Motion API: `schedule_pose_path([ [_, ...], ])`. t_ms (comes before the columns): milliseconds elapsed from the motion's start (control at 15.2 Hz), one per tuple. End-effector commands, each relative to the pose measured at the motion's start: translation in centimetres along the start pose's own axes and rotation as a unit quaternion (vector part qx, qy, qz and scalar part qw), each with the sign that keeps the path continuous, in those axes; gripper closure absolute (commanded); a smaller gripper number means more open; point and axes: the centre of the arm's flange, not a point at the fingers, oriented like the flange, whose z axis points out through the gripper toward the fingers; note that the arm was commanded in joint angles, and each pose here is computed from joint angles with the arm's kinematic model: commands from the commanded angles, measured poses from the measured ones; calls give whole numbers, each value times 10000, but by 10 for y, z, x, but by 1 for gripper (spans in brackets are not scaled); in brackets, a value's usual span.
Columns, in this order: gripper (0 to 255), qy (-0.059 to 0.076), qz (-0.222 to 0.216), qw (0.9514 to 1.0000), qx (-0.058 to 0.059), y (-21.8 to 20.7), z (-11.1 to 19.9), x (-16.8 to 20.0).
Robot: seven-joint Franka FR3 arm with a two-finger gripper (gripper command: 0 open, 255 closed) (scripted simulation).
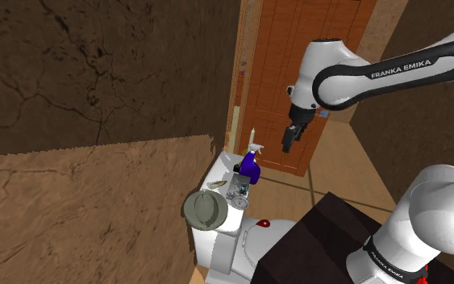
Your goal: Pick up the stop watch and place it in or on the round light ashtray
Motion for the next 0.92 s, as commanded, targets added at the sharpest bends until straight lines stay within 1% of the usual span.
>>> schedule_pose_path([
  [0, 0, 44, -183, 9998, 24, -7, 21, 10],
  [396, 0, 128, -714, 9973, 97, -24, 90, 42],
  [594, 0, 170, -979, 9950, 133, -33, 124, 58],
  [858, 0, 226, -1331, 9907, 181, -48, 169, 78],
])
